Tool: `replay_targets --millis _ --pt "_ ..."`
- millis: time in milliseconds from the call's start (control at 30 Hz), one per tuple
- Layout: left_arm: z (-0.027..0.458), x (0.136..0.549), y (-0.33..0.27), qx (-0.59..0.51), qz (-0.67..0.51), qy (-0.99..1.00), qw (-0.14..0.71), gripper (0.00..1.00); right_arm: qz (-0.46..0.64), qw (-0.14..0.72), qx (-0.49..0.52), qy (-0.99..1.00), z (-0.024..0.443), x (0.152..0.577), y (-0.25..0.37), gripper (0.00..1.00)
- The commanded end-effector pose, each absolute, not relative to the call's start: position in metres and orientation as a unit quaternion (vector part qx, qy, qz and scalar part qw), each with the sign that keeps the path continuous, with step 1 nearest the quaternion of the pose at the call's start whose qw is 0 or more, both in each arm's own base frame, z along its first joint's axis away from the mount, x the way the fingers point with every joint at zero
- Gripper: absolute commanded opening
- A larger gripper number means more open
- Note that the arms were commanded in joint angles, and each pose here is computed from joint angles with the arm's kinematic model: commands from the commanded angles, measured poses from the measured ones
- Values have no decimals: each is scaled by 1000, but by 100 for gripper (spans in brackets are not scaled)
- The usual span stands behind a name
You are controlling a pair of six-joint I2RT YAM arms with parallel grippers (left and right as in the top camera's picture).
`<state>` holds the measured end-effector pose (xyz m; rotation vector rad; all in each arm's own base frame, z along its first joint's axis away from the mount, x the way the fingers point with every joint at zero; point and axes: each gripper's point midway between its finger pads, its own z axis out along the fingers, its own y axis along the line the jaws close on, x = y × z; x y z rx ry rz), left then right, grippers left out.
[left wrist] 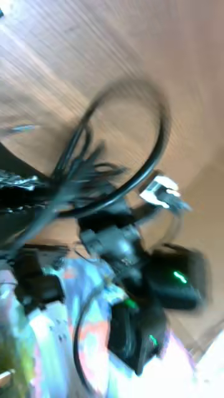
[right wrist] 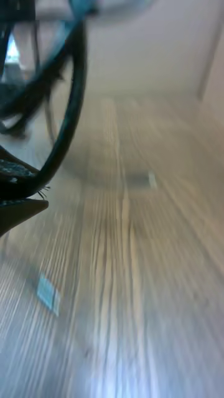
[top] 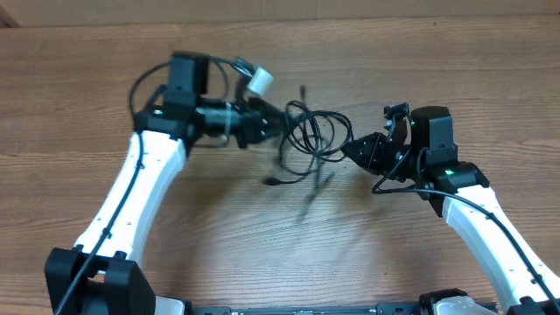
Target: Untangle cables
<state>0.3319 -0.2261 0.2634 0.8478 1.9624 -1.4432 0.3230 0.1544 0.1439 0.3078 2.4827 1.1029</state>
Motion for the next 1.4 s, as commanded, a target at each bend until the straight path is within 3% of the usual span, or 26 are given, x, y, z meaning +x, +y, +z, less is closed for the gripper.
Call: replay_targets --millis 0,67,167,267,333,433,633,800,1133,1200,1267,1333,1367 --pt "317 334 -190 297 -608 673 299 9 292 235 198 906 128 335 114 4" --pt "314 343 -176 268 -600 690 303 10 277 234 205 909 124 334 109 4" --pt "300 353 -162 224 -577 727 298 49 276 232 207 910 123 333 109 5" --pt "274 359 -156 174 -537 779 273 65 276 233 206 910 124 333 109 10" --pt "257 359 -154 150 -506 811 253 84 276 232 206 910 123 333 109 20" --pt "242 357 -156 138 -475 837 236 99 278 231 205 910 124 333 110 34" --pt "223 357 -174 119 -425 871 215 100 281 230 204 909 124 332 111 48" --pt "204 362 -192 52 -367 908 196 100 279 236 209 907 125 335 107 67" --pt "159 382 -241 -8 -300 932 201 99 252 203 309 894 111 327 54 69" --pt "148 388 -254 2 -305 931 202 89 244 192 318 896 106 322 48 69" --pt "132 393 -269 13 -310 929 200 69 233 181 330 897 102 316 42 69" --pt "114 396 -281 22 -311 930 194 63 219 175 336 899 98 312 38 70" --pt "98 396 -294 33 -319 929 185 52 209 170 340 901 96 308 35 73"
